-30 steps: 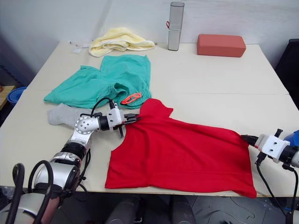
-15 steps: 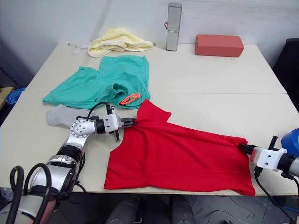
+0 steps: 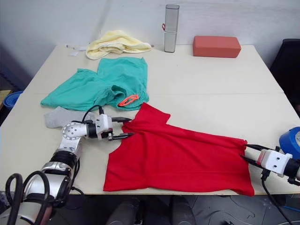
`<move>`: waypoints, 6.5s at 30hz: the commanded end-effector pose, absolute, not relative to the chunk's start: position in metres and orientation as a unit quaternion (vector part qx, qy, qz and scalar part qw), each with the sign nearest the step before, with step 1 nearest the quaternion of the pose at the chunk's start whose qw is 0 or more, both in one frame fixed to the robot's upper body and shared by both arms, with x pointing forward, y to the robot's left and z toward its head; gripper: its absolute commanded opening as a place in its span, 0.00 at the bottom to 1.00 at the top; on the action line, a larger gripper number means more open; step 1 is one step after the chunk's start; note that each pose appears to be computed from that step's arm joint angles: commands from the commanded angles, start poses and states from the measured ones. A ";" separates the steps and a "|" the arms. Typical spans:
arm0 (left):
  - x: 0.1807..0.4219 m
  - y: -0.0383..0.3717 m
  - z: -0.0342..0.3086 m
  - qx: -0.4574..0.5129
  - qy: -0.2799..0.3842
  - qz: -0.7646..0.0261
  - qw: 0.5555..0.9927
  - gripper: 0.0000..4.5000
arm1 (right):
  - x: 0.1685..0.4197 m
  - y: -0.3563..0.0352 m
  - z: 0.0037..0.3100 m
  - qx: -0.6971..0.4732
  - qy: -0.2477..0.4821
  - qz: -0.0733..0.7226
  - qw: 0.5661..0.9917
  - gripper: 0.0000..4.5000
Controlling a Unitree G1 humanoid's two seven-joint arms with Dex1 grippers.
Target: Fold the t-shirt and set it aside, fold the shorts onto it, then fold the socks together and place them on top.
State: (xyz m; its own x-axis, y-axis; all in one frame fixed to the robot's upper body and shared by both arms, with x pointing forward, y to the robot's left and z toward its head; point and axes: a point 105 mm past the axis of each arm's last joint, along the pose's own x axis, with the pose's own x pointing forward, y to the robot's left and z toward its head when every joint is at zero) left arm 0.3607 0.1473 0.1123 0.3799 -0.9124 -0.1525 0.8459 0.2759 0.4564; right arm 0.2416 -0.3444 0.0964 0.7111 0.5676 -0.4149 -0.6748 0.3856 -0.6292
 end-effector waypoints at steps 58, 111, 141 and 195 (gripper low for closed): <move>0.423 0.083 0.152 -0.083 0.097 -0.502 0.855 0.01 | 0.252 -0.270 0.170 -0.108 0.025 0.401 0.909 1.00; 0.354 0.102 0.147 0.243 -0.154 -0.651 0.703 0.01 | 0.309 -0.354 0.145 0.074 0.388 0.280 0.875 1.00; 0.355 0.101 0.149 0.236 -0.150 -0.654 0.703 0.00 | 0.344 -0.324 0.152 0.149 0.231 0.307 0.911 0.17; 0.319 0.151 0.110 0.295 -0.111 -0.655 0.687 0.49 | 0.246 -0.337 0.098 -0.381 0.040 0.374 0.844 0.44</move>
